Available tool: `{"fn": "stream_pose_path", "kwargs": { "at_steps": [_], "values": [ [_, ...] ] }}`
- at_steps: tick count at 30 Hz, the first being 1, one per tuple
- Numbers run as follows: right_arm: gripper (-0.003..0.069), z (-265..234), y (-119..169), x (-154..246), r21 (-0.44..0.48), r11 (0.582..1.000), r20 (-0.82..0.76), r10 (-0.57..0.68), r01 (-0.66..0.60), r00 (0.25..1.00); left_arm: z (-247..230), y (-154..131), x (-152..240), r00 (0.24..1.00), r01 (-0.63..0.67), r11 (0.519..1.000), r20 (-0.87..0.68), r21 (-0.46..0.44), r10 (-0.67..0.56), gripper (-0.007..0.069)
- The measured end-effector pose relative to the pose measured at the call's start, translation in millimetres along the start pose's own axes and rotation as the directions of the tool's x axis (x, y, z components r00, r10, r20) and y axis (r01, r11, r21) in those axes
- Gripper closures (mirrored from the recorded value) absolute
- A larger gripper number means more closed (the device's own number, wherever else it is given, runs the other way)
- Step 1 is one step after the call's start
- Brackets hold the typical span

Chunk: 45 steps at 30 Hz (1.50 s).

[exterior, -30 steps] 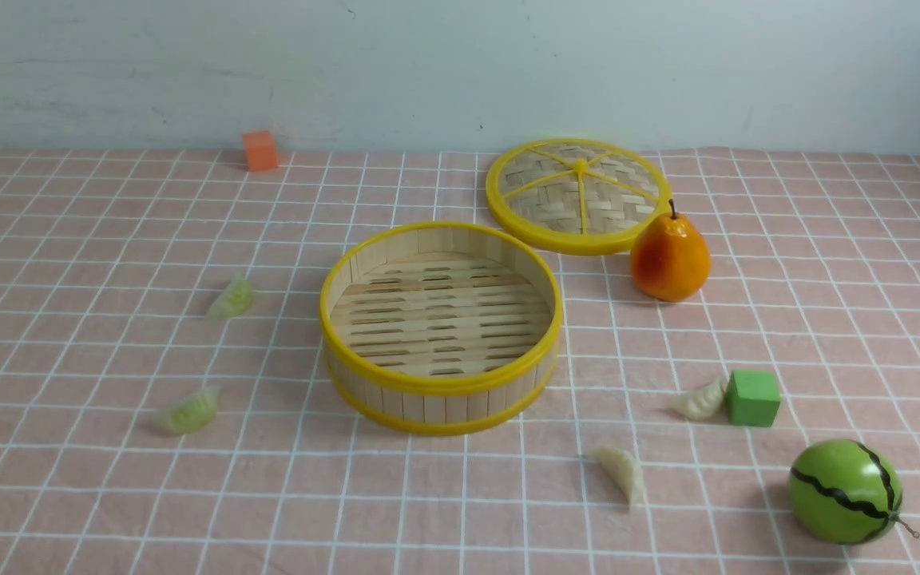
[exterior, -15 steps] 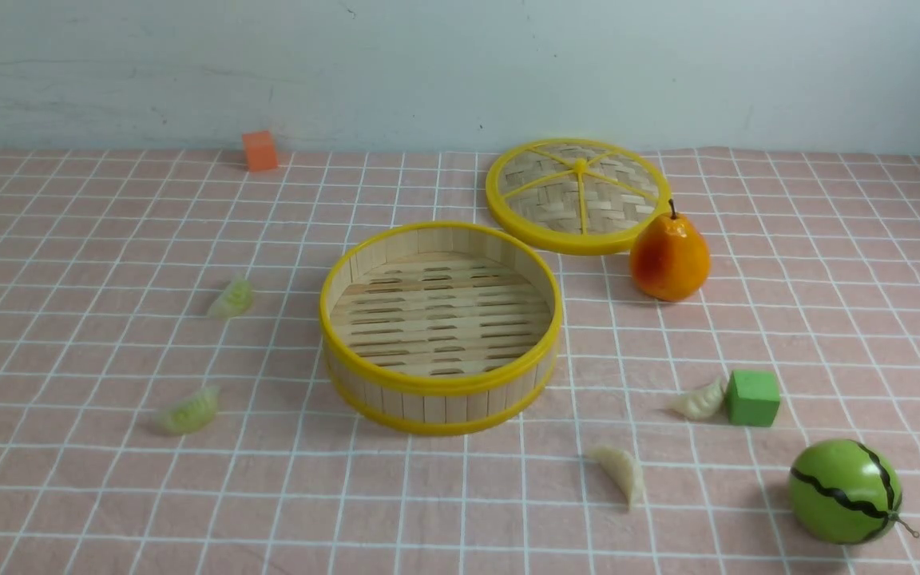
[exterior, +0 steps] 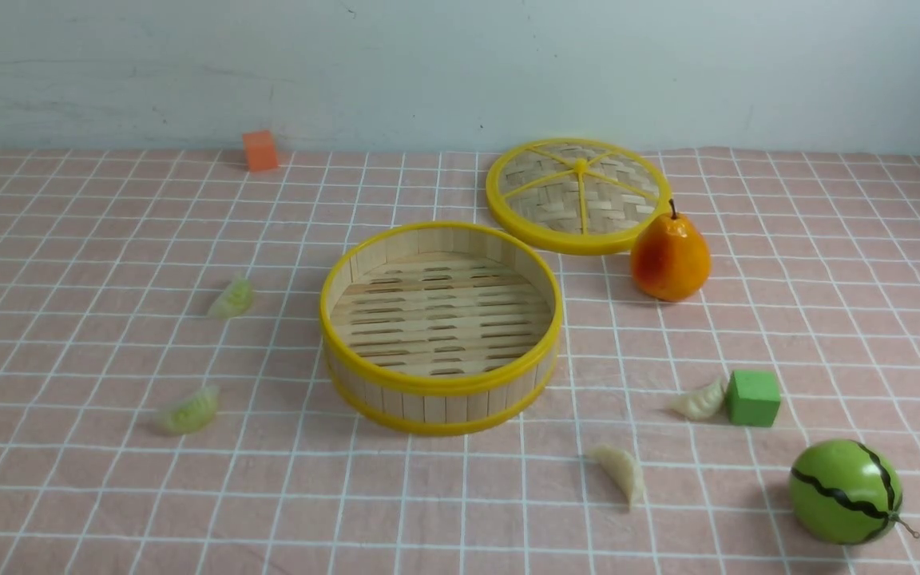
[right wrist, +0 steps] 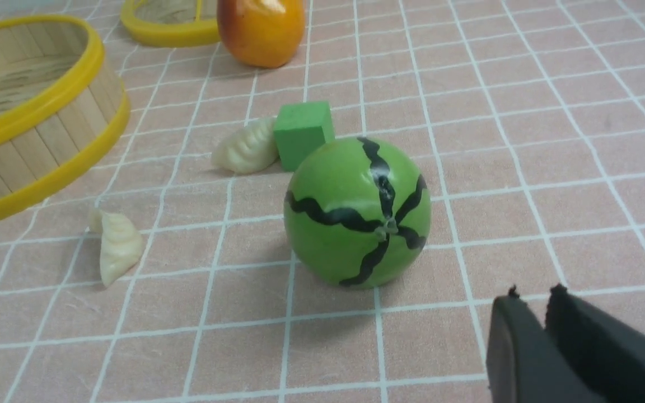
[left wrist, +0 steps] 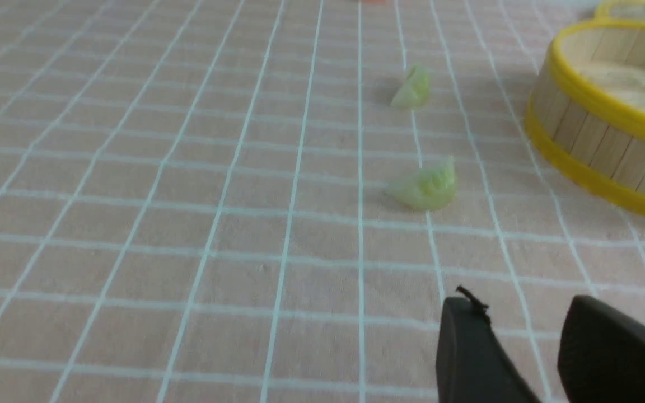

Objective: Put the dumplings into the steamer on the table with the pink tablecloth.
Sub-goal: 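Reach for and grasp a dumpling on the table with the left gripper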

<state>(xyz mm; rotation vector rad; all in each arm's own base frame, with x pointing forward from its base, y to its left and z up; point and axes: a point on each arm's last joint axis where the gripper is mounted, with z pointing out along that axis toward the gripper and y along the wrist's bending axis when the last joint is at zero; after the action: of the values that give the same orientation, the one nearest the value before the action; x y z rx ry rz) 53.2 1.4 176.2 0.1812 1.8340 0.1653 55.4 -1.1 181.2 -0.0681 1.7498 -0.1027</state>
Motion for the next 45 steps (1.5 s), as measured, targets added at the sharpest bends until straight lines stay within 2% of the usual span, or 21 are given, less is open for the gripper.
{"fn": "stream_pose_path", "kwargs": {
  "at_steps": [6,7,8,12,13,15,17,19,20,22,23,26,28,29,32,33,35,37,40,44,45],
  "values": [
    [0.0564,-2.5,3.9,-22.1,-0.039,0.999,0.263,-0.024,0.035,0.965,-3.5,-4.5,-24.6,0.963,-0.007,0.999,0.271,0.050,-0.007,0.0388],
    [0.0563,-3.0,4.3,-24.0,-0.043,0.998,0.284,-0.023,0.036,0.959,-3.5,-4.5,-24.6,0.963,-0.007,0.999,0.271,0.050,-0.007,0.0388],
    [0.0560,-5.7,6.0,-31.4,-0.056,0.997,0.366,-0.024,0.048,0.930,-5.7,-5.7,-31.1,0.940,-0.012,0.998,0.342,0.062,-0.010,0.0388],
    [0.0556,-12.4,9.0,-44.6,-0.095,0.995,0.510,0.013,0.041,0.860,-9.7,-7.4,-40.2,0.897,-0.016,0.996,0.442,0.083,-0.022,0.0388],
    [0.0553,-17.3,10.6,-51.6,-0.137,0.990,0.582,0.066,0.017,0.811,-12.1,-8.0,-44.6,0.871,0.009,0.994,0.487,0.106,-0.060,0.0388],
    [0.0552,-19.5,11.3,-54.5,-0.162,0.987,0.609,0.098,0.002,0.787,-13.8,-8.4,-47.5,0.852,0.042,0.990,0.513,0.133,-0.105,0.0388],
    [0.0546,-23.2,12.6,-58.5,-0.210,0.977,0.643,0.157,-0.024,0.749,-17.2,-8.8,-52.5,0.803,0.146,0.965,0.543,0.219,-0.245,0.0388],
    [0.0545,-23.8,12.8,-59.2,-0.232,0.972,0.644,0.186,-0.042,0.742,-18.4,-8.9,-54.2,0.780,0.193,0.946,0.544,0.261,-0.309,0.0388],
    [0.0544,-24.4,13.0,-59.7,-0.259,0.963,0.640,0.224,-0.068,0.735,-21.0,-9.2,-57.3,0.725,0.277,0.896,0.537,0.345,-0.431,0.0388],
    [0.0544,-24.6,13.0,-59.9,-0.271,0.959,0.638,0.241,-0.080,0.731,-22.8,-9.3,-59.5,0.685,0.321,0.860,0.529,0.397,-0.501,0.0388],
    [0.0549,-25.6,13.9,-61.7,-0.277,0.958,0.639,0.244,-0.077,0.729,-25.1,-9.3,-62.4,0.637,0.364,0.813,0.515,0.454,-0.573,0.0388],
    [0.0603,-32.3,18.3,-76.7,-0.265,0.963,0.648,0.212,-0.044,0.731,-32.0,-12.3,-81.4,0.623,0.382,0.787,0.494,0.484,-0.606,0.0412],
    [0.0659,-38.8,23.4,-97.6,-0.246,0.969,0.646,0.181,-0.022,0.742,-37.5,-17.7,-112.1,0.672,0.345,0.824,0.495,0.450,-0.551,0.0468],
    [0.0661,-38.2,24.0,-99.6,-0.241,0.970,0.641,0.173,-0.018,0.748,-39.6,-18.4,-118.4,0.675,0.339,0.829,0.498,0.445,-0.544,0.0475],
    [0.0666,-33.0,29.4,-126.7,-0.152,0.988,0.552,0.065,0.023,0.831,-31.9,-23.7,-161.5,0.791,0.257,0.914,0.475,0.314,-0.386,0.0585],
    [0.0666,-31.6,30.0,-130.0,-0.141,0.989,0.542,0.050,0.033,0.839,-29.4,-24.3,-166.1,0.802,0.246,0.921,0.471,0.301,-0.368,0.0599],
    [0.0664,-15.2,29.0,-139.2,-0.039,0.995,0.395,-0.065,0.088,0.916,-4.4,-25.3,-183.1,0.879,0.201,0.958,0.394,0.202,-0.268,0.0639],
    [0.0664,-2.1,27.0,-138.9,0.001,0.995,0.296,-0.098,0.103,0.950,11.5,-25.3,-187.1,0.907,0.199,0.966,0.341,0.168,-0.246,0.0639],
    [0.0662,29.3,20.9,-128.9,0.070,0.993,0.032,-0.099,0.096,0.995,59.4,-22.5,-183.1,0.941,0.296,0.952,0.145,0.074,-0.304,0.0639],
    [0.0662,54.1,23.2,-114.6,0.078,0.994,-0.238,-0.053,0.073,0.970,98.2,-18.9,-160.8,0.937,0.328,0.940,-0.097,-0.091,-0.336,0.0639],
    [0.0662,55.4,23.6,-113.8,0.074,0.994,-0.246,-0.061,0.081,0.967,99.6,-19.0,-158.2,0.935,0.321,0.941,-0.123,-0.108,-0.333,0.0639]
  ]
}}
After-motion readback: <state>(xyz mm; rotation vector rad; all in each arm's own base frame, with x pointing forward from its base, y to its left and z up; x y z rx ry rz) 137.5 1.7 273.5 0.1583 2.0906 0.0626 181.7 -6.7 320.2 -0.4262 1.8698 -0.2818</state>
